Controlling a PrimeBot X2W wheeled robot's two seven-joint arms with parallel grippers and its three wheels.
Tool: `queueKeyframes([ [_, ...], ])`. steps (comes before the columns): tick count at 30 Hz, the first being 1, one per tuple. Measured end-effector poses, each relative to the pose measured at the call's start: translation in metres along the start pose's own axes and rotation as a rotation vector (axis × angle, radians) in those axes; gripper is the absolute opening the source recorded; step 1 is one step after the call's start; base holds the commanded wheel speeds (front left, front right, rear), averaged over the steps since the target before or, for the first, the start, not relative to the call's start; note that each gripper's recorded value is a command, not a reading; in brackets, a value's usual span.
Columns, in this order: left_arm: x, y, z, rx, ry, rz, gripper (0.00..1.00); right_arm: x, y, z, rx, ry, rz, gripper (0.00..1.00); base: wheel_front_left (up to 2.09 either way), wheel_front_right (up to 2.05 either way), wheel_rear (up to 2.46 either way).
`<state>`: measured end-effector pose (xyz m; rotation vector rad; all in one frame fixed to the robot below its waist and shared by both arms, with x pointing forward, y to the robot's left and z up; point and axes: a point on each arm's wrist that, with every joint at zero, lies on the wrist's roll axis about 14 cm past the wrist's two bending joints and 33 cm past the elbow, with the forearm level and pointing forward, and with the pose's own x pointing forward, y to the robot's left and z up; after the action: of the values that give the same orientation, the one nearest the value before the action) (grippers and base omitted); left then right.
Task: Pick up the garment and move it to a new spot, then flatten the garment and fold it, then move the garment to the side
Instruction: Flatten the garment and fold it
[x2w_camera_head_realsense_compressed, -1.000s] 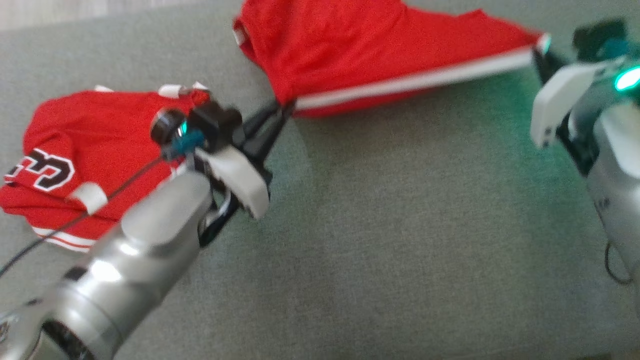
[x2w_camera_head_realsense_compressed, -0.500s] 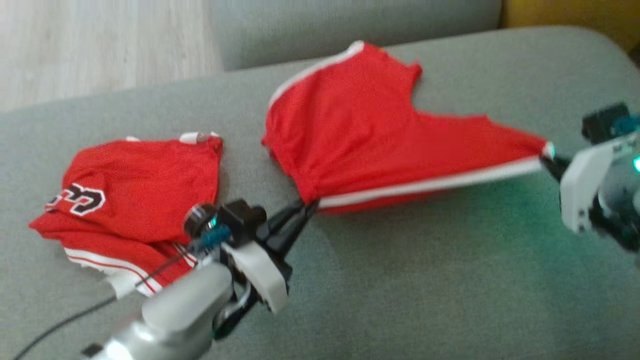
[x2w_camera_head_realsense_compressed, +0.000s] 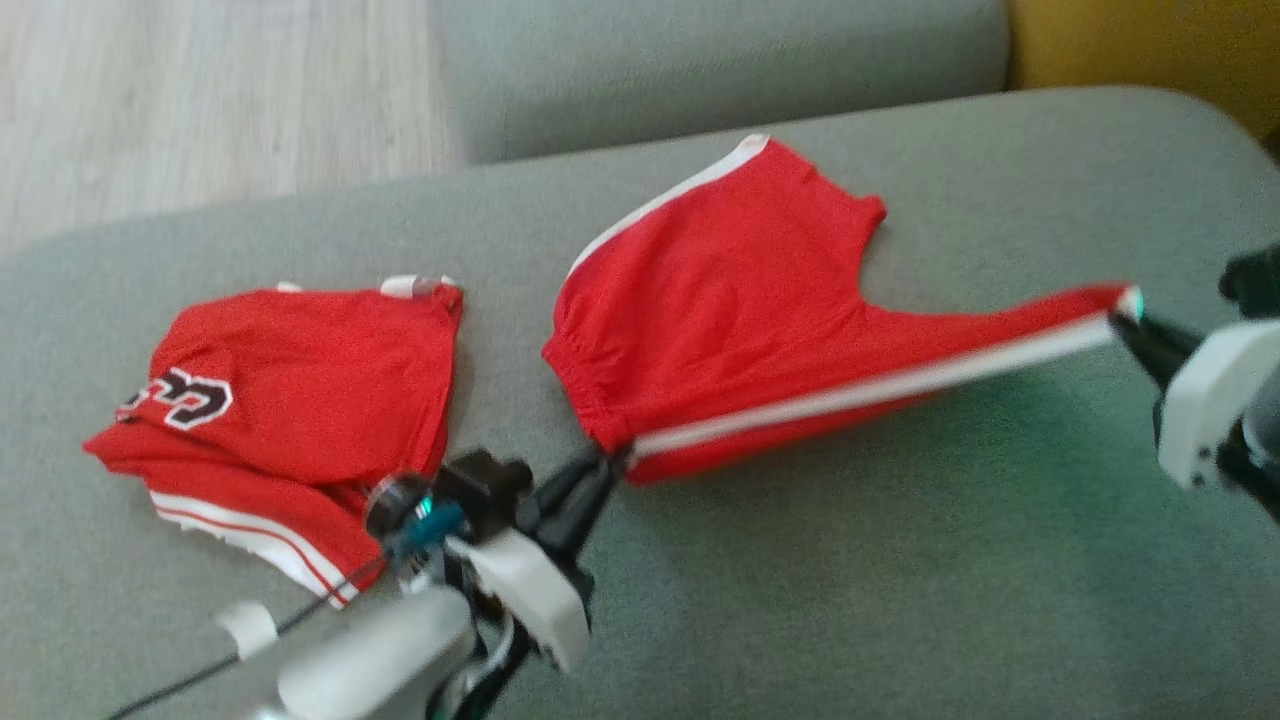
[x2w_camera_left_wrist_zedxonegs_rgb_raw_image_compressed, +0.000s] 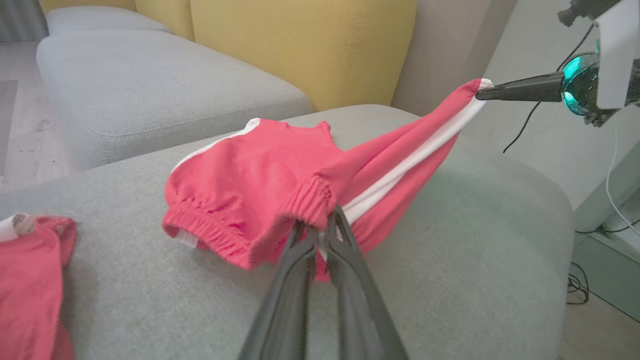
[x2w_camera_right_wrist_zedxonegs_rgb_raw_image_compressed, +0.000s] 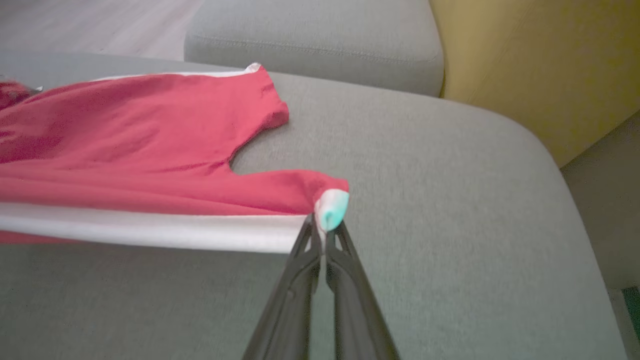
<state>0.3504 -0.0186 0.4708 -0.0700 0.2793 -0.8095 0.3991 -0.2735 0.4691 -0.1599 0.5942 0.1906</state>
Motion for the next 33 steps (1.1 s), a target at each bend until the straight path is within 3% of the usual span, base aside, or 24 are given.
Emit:
queueKeyframes([
  [10, 0.034, 0.076, 0.033, -0.017, -0.062, 0.164, 0.00, 0.074, 0.011, 0.086, -0.046, -0.162, -0.010, 0.00, 0.00, 0.00, 0.00],
  [19, 0.055, 0.131, 0.016, -0.084, -0.021, 0.265, 0.00, 0.163, 0.034, 0.127, -0.109, -0.169, 0.008, 0.00, 0.00, 0.00, 0.00],
  [33, 0.060, 0.167, -0.028, -0.142, 0.067, 0.333, 0.00, 0.253, 0.077, 0.102, -0.204, -0.092, 0.078, 0.00, 0.00, 0.00, 0.00],
])
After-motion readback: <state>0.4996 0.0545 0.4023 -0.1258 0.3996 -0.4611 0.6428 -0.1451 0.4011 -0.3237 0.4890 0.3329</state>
